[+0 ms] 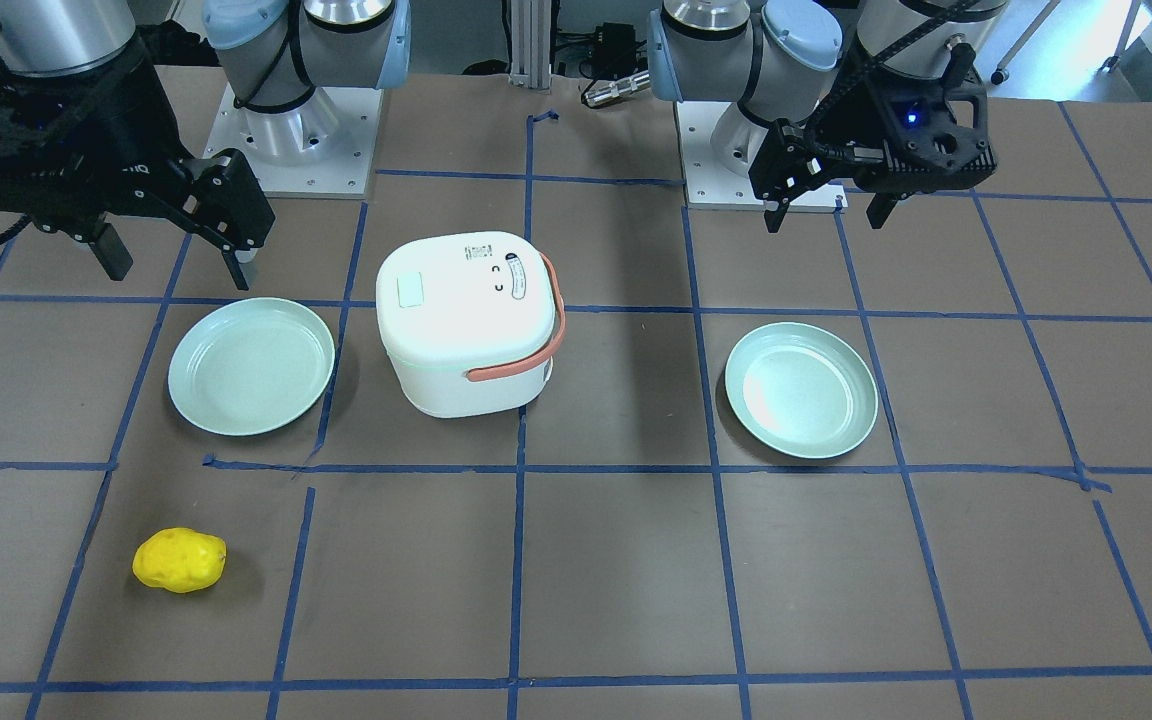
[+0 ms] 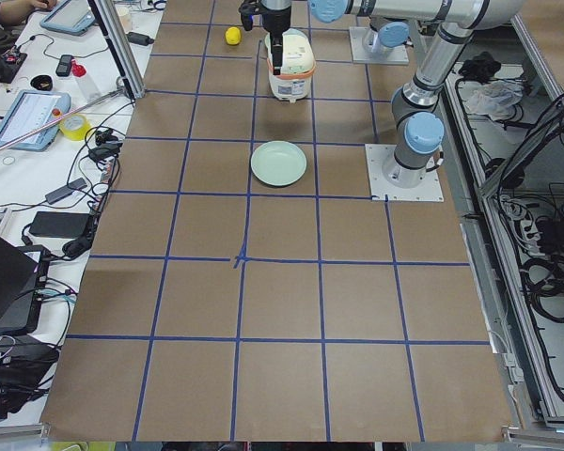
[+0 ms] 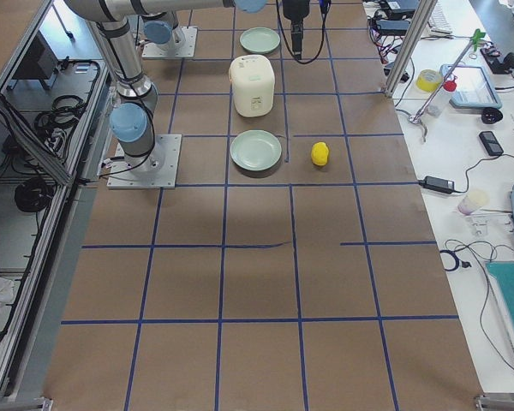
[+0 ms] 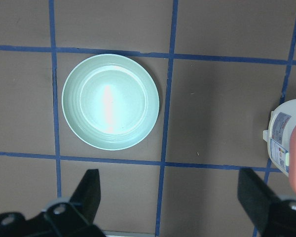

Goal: Press rice cooker button

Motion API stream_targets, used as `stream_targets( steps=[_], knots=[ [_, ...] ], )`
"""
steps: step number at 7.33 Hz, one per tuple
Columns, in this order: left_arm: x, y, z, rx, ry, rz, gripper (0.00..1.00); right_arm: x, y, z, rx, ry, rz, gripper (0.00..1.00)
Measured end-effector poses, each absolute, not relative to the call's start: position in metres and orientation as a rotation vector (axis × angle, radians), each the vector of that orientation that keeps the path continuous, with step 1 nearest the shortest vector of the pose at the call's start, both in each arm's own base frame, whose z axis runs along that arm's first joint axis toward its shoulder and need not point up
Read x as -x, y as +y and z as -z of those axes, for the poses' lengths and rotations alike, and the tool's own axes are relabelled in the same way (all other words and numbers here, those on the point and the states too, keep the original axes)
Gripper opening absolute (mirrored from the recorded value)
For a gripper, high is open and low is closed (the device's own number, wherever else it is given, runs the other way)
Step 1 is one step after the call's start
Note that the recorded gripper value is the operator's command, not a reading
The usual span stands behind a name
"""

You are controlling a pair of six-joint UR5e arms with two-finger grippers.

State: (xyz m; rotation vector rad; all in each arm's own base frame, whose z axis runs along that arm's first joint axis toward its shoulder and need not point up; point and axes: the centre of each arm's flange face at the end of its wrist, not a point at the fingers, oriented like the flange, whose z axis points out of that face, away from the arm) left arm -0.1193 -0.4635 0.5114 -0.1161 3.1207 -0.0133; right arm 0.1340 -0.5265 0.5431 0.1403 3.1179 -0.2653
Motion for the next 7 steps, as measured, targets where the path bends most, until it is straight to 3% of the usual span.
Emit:
stream_targets(
  steps=[2, 3, 4, 6, 7],
  knots=[
    [0.119, -0.463, -0.511, 0.116, 3.121, 0.013, 1.0, -0.135, -0.526, -0.543, -0.138, 3.118, 0.262, 0.98],
    [0.119, -0.463, -0.511, 0.116, 3.121, 0.013, 1.0, -0.135, -0.526, -0.543, -0.138, 3.118, 0.259, 0.84],
    [0.119, -0.464, -0.511, 0.116, 3.121, 0.013, 1.0, -0.136, -0.525, -0.542, -0.135, 3.117, 0.246, 0.7],
    [0.119, -0.464, -0.511, 0.116, 3.121, 0.013, 1.0, -0.137, -0.519, -0.537, -0.134, 3.117, 0.154, 0.18],
    [0.119, -0.464, -0.511, 0.117, 3.121, 0.013, 1.0, -0.139, -0.515, -0.534, -0.133, 3.116, 0.086, 0.0]
  ],
)
